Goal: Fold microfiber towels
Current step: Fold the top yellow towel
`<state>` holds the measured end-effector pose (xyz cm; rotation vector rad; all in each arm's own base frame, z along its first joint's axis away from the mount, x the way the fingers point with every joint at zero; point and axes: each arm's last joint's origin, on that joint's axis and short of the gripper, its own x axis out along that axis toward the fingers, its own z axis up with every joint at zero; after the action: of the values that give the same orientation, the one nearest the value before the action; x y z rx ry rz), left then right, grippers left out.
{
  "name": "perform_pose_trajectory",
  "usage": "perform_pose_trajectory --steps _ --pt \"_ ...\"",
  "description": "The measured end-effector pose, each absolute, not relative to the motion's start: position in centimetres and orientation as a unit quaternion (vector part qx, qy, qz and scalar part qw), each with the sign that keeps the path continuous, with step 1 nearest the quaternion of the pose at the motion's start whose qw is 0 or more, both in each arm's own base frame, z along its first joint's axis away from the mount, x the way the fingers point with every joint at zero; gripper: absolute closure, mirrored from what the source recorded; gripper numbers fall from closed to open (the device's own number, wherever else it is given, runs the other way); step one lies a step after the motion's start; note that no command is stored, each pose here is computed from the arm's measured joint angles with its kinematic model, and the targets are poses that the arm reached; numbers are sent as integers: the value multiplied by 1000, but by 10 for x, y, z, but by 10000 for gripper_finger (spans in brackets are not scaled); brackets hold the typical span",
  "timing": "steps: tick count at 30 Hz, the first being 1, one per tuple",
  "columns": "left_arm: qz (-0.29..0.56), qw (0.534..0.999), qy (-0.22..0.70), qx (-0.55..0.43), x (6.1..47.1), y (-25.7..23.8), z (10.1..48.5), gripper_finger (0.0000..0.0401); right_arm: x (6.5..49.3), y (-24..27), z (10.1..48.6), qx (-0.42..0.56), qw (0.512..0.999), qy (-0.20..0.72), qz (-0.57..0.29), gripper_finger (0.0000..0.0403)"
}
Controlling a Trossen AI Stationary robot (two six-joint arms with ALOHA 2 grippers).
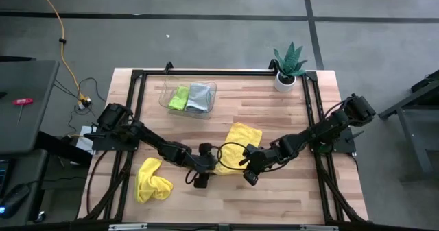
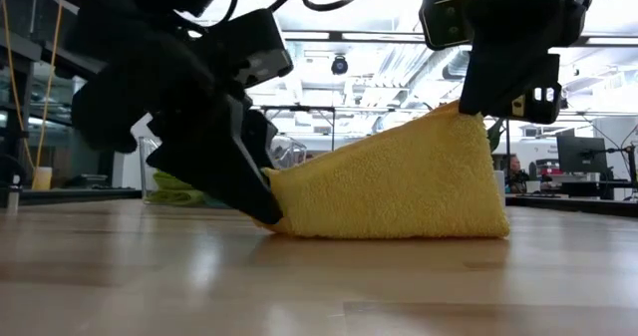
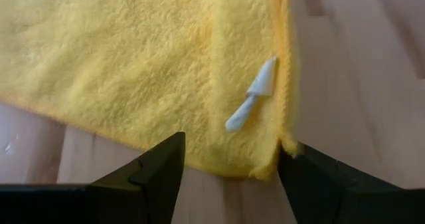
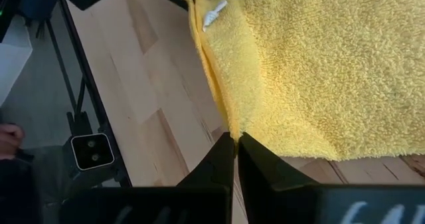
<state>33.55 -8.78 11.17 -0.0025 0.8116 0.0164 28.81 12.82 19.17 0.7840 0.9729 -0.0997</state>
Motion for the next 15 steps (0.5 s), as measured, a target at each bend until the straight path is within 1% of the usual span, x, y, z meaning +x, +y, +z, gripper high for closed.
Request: perform_pose_trajectory --steps 4,13,15 --pt "33 916 400 24 331 -94 111 229 288 128 192 367 810 455 -47 403" --pt "41 919 392 18 330 -98 113 384 288 128 192 369 809 455 -48 403" --pt "40 920 390 9 331 -98 113 395 288 128 192 370 809 455 -48 403"
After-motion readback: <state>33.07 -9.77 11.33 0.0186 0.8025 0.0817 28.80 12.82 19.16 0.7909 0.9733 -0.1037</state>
